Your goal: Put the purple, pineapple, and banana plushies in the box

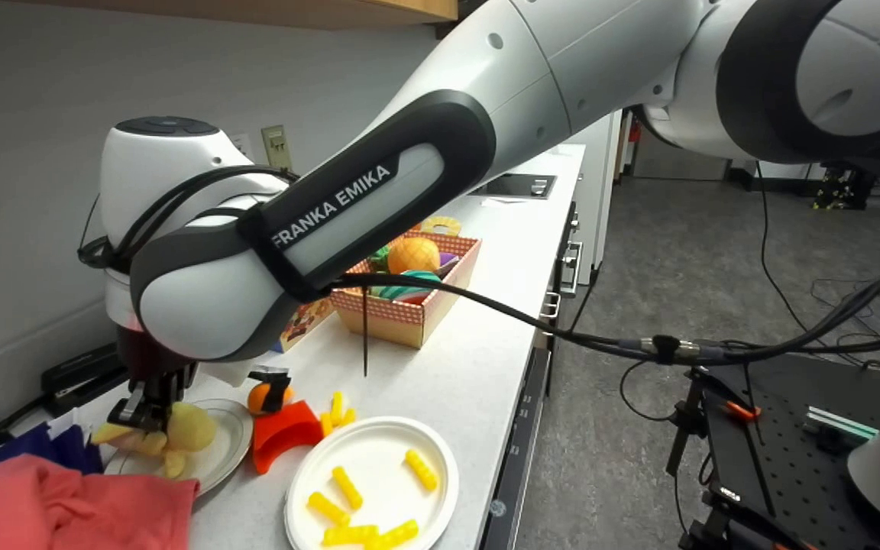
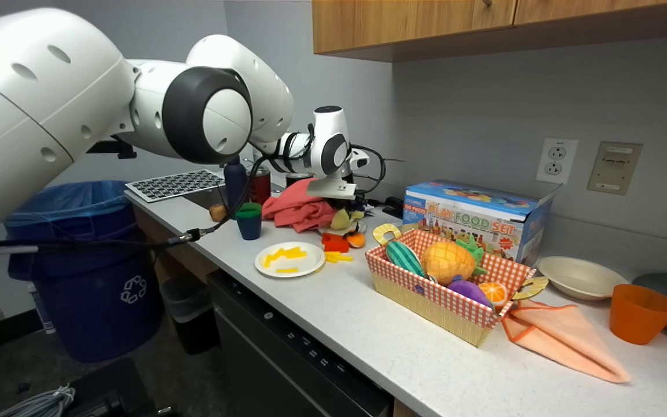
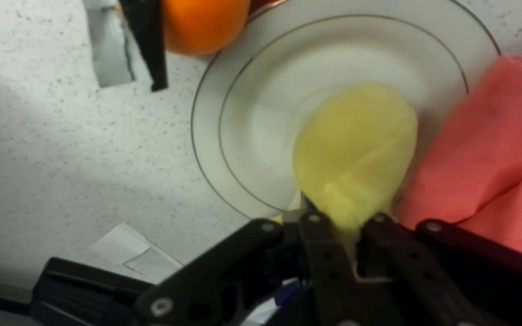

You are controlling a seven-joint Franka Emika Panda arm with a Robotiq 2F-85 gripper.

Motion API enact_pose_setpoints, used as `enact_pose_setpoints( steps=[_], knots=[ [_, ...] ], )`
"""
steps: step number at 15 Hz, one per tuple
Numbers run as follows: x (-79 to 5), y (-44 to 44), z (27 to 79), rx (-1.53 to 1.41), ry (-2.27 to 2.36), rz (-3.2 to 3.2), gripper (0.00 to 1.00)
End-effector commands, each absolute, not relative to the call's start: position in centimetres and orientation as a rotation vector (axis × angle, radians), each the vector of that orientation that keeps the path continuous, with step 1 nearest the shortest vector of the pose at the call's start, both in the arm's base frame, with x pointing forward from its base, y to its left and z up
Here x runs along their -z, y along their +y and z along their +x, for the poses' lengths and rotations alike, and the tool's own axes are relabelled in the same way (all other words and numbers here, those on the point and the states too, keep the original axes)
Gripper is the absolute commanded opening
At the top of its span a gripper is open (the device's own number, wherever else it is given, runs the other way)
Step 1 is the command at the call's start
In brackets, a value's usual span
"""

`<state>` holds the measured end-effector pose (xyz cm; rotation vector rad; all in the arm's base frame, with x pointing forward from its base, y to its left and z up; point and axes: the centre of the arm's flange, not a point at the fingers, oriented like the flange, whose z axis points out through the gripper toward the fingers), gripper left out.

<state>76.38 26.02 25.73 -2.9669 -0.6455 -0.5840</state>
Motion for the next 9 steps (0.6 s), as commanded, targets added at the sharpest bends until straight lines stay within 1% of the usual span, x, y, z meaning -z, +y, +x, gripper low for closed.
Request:
enact_pose_setpoints(
  steps=[1, 2, 3, 9],
  knots=[
    [-28.7, 24.7, 73.6, 0.576, -0.637, -2.993, 0.03],
    [-29.3, 24.1, 72.7, 0.573, -0.613, -2.994, 0.01],
    [-29.9, 23.6, 72.0, 0.57, -0.596, -3.002, 0.03],
    [-33.2, 18.1, 67.1, 0.557, -0.544, -3.054, 0.02]
  ],
)
